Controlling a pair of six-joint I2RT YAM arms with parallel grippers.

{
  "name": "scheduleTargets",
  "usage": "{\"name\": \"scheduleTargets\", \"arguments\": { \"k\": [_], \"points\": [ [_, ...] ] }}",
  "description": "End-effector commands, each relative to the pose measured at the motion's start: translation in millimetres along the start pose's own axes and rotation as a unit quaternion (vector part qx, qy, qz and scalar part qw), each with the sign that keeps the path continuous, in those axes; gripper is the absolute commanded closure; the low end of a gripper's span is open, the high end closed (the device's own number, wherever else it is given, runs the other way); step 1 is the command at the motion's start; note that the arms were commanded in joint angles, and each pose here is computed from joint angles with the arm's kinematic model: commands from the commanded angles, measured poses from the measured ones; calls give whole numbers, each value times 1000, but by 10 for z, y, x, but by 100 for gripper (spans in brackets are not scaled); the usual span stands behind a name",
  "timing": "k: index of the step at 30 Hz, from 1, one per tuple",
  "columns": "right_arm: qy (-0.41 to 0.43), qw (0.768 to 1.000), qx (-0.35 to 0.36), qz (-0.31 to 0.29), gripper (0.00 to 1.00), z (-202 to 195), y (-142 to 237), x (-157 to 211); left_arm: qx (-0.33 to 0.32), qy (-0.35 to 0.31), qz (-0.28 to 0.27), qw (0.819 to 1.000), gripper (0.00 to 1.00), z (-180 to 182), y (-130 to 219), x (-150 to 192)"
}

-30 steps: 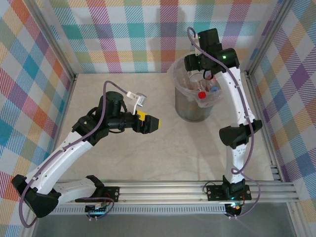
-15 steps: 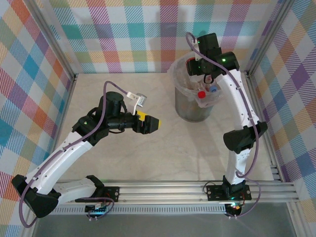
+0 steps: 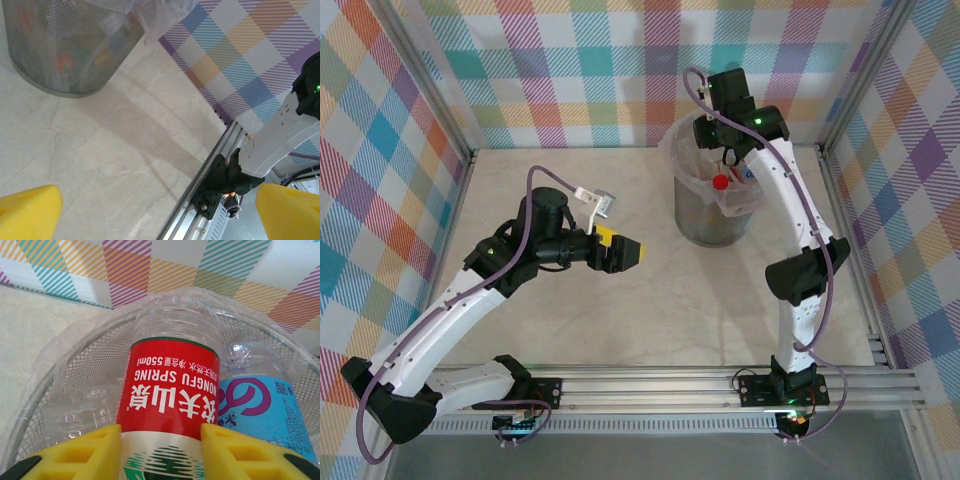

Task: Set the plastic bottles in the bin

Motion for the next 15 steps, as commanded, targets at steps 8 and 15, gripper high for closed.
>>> {"name": "scheduleTargets", "arguments": {
  "k": [8, 15],
  "points": [
    [-1, 1000, -8, -13, 51, -63, 177, -69, 0, -25, -11, 1000, 0, -51, 87, 42],
    [-8, 999, -29, -41, 45, -98, 503, -81, -22, -38, -21, 999, 0, -37, 98, 1]
  ]
}}
Point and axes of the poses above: each hand's point on the last joint's axis, 136 mm out from that joint toward the fingers, its own y axis back along the fingers, its own z axis along the line the jaws close on, x = y × z, the point moved 9 cm from there along y, back along the fingers, and after that the axes turned 12 degrees about y, right-handed, at the moved point
